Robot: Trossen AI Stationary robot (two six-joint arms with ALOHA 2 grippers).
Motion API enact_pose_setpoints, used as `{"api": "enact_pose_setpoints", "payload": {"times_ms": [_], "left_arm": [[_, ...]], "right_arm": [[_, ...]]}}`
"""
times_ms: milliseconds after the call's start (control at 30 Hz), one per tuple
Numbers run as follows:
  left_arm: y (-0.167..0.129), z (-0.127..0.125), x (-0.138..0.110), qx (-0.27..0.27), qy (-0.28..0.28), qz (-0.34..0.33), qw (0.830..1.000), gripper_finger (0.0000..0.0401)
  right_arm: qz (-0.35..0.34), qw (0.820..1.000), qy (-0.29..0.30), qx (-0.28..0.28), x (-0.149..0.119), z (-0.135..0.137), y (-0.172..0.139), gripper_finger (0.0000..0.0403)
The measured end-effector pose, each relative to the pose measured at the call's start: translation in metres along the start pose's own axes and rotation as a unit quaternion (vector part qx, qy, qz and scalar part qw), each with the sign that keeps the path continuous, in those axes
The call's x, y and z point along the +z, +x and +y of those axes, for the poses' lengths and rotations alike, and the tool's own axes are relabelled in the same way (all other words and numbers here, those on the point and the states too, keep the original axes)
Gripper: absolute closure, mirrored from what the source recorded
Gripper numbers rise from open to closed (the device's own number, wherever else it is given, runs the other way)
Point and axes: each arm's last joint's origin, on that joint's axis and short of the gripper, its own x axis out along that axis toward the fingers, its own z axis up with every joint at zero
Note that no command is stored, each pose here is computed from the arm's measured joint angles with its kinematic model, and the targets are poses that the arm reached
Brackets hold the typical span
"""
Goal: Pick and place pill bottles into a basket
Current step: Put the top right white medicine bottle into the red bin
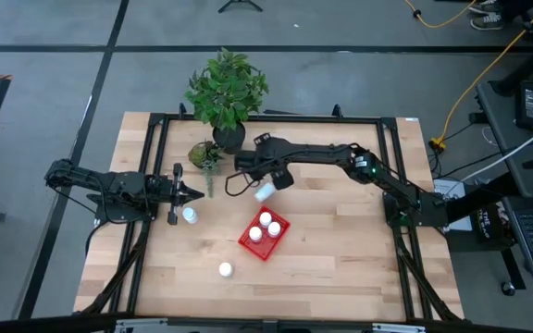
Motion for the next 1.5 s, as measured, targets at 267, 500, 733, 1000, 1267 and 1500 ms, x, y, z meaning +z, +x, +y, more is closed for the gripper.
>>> {"api": "enact_pose_setpoints", "payload": {"times_ms": [267,500,733,1000,1267,1500], "left_arm": [[0.000,0.000,0.000,0.000,0.000,0.000,1.000,0.0395],[0.000,0.000,0.000,0.000,0.000,0.000,1.000,0.0395],[0.000,0.000,0.000,0.000,0.000,0.000,1.000,0.0395],[0.000,0.000,0.000,0.000,0.000,0.000,1.000,0.0395],[0.000,0.000,0.000,0.000,0.000,0.000,1.000,0.0395],[0.000,0.000,0.000,0.000,0.000,0.000,1.000,0.0395]], "right_arm": [[-0.050,0.997,-0.057,-0.018,0.023,0.024,-0.018,0.0116],[-0.070,0.996,-0.055,0.015,0.033,0.049,-0.032,0.0116],[-0.123,0.988,-0.027,0.088,0.037,0.051,-0.032,0.0116],[-0.171,0.980,-0.014,0.105,0.032,0.024,-0.018,0.0116],[-0.228,0.967,0.017,0.114,0.021,-0.013,0.000,0.0116],[-0.258,0.955,0.005,0.148,0.015,-0.022,0.005,0.0116]]}}
